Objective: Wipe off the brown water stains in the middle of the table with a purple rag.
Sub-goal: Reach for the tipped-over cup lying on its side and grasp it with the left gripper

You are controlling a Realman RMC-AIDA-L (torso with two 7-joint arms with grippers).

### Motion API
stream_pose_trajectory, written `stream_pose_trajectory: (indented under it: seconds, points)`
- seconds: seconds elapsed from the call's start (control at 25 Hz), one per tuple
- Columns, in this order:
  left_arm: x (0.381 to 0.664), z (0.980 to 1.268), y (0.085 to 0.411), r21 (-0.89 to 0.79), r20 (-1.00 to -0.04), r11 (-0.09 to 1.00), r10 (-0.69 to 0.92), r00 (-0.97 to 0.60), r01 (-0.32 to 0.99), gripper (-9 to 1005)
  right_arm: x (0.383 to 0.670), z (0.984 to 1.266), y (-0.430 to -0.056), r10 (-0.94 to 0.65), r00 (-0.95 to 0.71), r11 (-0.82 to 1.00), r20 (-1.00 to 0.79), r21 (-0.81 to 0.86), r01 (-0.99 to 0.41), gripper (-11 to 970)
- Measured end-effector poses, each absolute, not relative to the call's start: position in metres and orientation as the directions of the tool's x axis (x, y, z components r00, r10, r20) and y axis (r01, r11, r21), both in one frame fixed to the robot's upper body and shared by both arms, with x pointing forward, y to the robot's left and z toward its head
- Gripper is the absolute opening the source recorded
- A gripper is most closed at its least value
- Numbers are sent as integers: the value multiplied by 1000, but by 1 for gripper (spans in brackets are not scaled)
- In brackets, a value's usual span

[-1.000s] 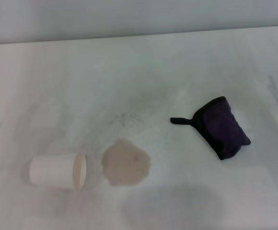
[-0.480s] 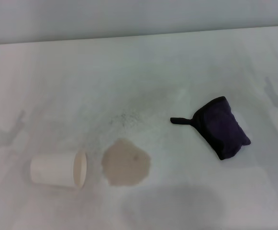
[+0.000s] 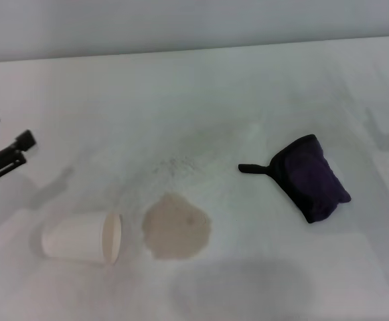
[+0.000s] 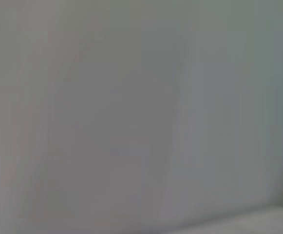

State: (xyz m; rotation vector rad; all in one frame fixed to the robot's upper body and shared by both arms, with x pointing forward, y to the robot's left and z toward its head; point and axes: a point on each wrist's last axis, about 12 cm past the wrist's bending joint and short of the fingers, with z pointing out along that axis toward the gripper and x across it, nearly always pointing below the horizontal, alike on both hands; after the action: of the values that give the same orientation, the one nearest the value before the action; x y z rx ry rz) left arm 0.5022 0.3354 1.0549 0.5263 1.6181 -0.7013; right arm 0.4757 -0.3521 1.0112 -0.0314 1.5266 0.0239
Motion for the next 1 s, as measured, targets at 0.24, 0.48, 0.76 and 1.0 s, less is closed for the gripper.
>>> stream_pose_trajectory:
  seconds: [0.24,0.48,0.76,1.0]
  points:
    - [522,1091,330,-136,-950,566,160,-270,813,889,479,1012,-350,-3,49,999,-999,-5,-41,868]
    - [531,1123,319,-33,-862,467,435,-262,884,889,479,1012,-348,-2,48,999,-999,-4,-52,869]
    - [532,1146,304,77,-717,273,683,-137,959,889,478,1011,-345,9,42,998,-999,6,-55,866]
    - [534,1143,287,94,-617,129,786,-44,987,888,482,1013,-344,12,50,998,-999,9,-57,837]
